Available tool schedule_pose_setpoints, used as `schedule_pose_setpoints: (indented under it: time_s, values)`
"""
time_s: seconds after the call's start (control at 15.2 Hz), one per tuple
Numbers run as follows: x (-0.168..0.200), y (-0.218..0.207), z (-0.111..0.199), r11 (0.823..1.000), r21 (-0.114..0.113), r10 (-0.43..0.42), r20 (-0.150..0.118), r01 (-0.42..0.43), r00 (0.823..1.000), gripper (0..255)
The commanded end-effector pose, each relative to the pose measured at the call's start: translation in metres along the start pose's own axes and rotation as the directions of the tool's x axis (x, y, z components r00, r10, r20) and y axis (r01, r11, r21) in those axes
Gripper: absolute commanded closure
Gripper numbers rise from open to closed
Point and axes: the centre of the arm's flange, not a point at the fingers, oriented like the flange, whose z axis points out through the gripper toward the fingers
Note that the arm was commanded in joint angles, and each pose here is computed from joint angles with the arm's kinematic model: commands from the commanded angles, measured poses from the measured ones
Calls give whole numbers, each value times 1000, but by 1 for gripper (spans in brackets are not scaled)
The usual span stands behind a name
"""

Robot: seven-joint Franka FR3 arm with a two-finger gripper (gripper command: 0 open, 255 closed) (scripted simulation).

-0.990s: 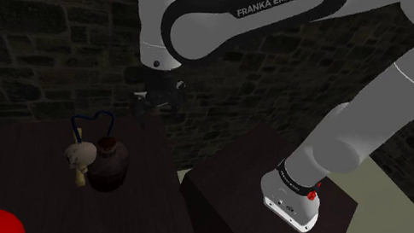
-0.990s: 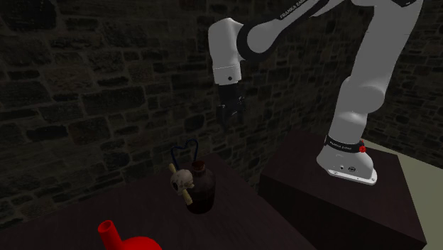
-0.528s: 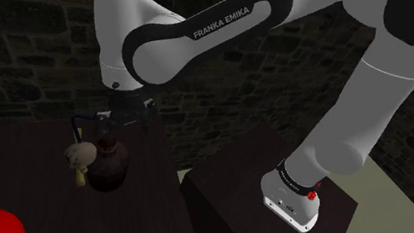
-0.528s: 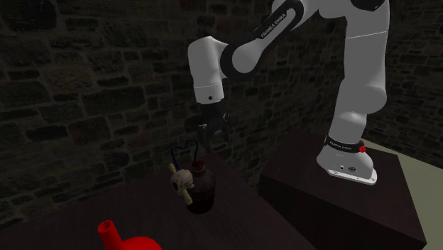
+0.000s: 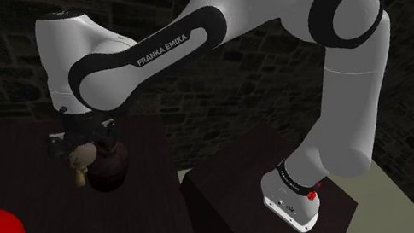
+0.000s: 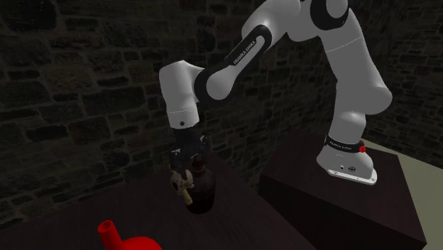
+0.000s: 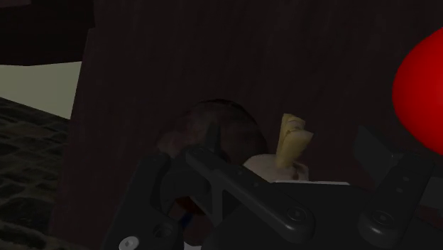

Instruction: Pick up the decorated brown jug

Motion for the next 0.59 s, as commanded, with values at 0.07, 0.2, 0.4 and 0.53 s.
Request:
schedule_pose_setpoints:
  time_s: [0.07, 0.2, 0.4, 0.53]
  values:
    - [7, -18, 14, 1000, 3, 5, 3, -5, 1000, 0]
    - [9, -18, 25, 1000, 3, 5, 3, -5, 1000, 0]
    - [13, -17, 40, 1000, 3, 5, 3, -5, 1000, 0]
    - [15, -17, 48, 1000, 3, 5, 3, -5, 1000, 0]
